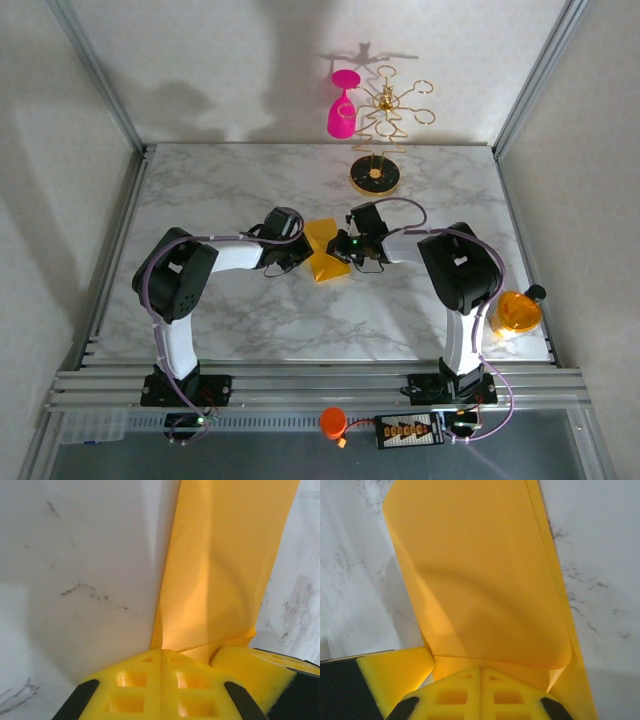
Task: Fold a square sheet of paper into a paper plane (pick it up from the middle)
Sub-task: Fold the triangle a second time at the center of the table.
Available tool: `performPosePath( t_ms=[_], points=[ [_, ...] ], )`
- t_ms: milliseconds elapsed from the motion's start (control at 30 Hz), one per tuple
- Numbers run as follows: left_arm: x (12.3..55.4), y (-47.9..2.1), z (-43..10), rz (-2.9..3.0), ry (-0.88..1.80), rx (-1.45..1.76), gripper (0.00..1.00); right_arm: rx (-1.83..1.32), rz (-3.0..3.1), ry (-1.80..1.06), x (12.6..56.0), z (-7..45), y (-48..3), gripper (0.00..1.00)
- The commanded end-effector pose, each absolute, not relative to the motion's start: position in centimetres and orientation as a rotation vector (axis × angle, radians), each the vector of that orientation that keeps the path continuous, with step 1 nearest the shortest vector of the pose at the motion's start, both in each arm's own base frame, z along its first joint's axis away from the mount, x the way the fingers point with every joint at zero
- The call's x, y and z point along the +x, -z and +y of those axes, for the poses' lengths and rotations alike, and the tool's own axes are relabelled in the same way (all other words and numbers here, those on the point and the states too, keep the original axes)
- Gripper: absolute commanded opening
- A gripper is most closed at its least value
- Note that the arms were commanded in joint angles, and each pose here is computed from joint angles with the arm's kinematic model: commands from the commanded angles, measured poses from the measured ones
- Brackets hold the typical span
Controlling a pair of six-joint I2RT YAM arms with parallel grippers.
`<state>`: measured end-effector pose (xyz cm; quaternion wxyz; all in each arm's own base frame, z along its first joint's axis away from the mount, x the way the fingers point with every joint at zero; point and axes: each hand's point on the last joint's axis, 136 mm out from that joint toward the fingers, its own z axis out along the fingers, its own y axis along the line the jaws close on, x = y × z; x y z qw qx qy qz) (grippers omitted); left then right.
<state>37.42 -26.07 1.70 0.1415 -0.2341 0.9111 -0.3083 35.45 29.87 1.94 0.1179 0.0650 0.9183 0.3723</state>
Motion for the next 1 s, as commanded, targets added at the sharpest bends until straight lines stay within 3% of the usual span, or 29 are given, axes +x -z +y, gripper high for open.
performPosePath(
  t_ms=[0, 200, 433, 667, 967],
  points=[
    [36.7, 0.0, -25.3, 2.701, 0.781, -0.691, 0.0, 0.281, 2.764, -0.994, 34.1, 28.2, 1.0, 0.0],
    [37.9, -4.4, -26.4, 2.605, 0.869, -0.64, 0.0, 0.361, 2.773, -0.945, 33.6, 27.2, 2.0, 0.0],
    [35.3, -7.2, -27.8, 2.568, 0.985, -0.613, 0.04, 0.389, 2.789, -0.914, 33.3, 26.7, 2.5, 0.0],
    [31.6, -5.1, -30.2, 2.669, 1.084, -0.575, 0.08, 0.393, 2.8, -0.907, 33.1, 26.6, 2.7, 0.0],
    [31.2, -1.9, -29.7, 2.733, 0.993, -0.6, 0.09, 0.375, 2.809, -0.904, 33.3, 26.8, 2.6, 0.0]
  ],
)
